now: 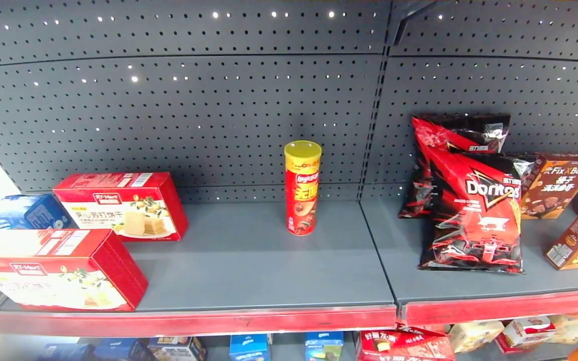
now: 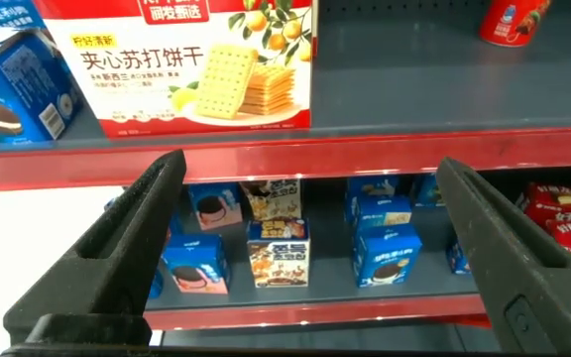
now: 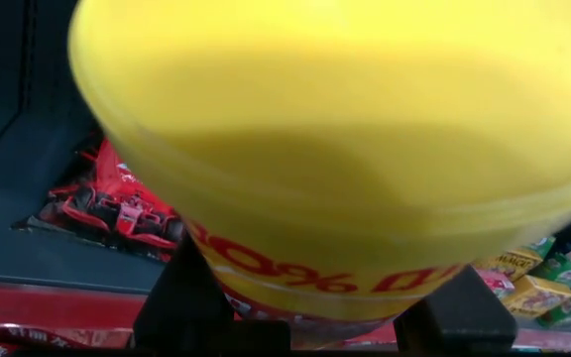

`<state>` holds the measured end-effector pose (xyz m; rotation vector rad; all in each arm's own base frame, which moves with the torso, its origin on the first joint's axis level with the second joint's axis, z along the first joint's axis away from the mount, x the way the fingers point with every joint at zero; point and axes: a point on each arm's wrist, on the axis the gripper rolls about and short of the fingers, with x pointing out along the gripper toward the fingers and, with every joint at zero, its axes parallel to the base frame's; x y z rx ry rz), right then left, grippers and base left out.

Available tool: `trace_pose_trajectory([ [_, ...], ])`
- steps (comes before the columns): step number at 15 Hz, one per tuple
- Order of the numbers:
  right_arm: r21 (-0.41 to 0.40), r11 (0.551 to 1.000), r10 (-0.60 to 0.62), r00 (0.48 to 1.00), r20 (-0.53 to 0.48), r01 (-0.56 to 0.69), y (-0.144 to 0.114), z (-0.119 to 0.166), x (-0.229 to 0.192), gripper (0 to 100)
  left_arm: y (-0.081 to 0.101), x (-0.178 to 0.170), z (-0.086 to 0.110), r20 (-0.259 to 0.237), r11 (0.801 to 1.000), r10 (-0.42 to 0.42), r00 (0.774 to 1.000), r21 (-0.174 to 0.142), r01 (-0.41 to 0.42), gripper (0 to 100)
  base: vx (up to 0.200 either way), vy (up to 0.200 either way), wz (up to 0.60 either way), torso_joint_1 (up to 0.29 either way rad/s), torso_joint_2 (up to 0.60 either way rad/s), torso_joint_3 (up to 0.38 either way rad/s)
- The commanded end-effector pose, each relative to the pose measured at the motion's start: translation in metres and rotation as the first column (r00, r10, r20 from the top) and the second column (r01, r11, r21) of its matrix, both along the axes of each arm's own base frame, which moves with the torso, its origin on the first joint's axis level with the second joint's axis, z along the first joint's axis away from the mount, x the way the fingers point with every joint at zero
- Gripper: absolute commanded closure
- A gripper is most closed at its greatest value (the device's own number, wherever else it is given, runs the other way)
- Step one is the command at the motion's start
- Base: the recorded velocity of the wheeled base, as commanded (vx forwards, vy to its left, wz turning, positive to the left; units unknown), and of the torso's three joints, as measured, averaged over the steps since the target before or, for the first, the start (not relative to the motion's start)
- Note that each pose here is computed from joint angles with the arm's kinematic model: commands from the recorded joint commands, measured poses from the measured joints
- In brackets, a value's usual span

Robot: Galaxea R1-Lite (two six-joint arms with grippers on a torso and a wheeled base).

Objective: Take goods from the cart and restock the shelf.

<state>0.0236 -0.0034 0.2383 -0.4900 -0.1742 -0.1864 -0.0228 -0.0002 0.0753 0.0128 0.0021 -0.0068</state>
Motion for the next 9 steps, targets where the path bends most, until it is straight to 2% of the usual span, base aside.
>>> trace_pose_trajectory([
  [1, -0.003, 1.000, -0.007, 1.000, 0.013, 0.007, 0.001, -0.001, -0.004, 100, 0.000, 0.000, 0.000, 0.001, 1.000, 0.001, 1.000, 0.001, -0.001, 0, 0.000, 0.000, 0.00, 0.000, 0.00, 0.000],
  [7, -0.011, 0.997, -0.078, 0.996, 0.051, 0.079, 0.002, -0.001, -0.013, 100, 0.000, 0.000, 0.000, 0.001, 1.000, -0.001, 1.000, 0.000, 0.001, 0, 0.000, 0.000, 0.00, 0.000, 0.00, 0.000],
  [9, -0.013, 0.997, -0.078, 0.995, 0.060, 0.079, 0.002, 0.001, -0.015, 100, 0.000, 0.000, 0.000, 0.001, 1.000, 0.001, 1.000, -0.004, -0.001, 0, 0.200, 0.000, 0.00, 0.002, 0.00, -0.002],
])
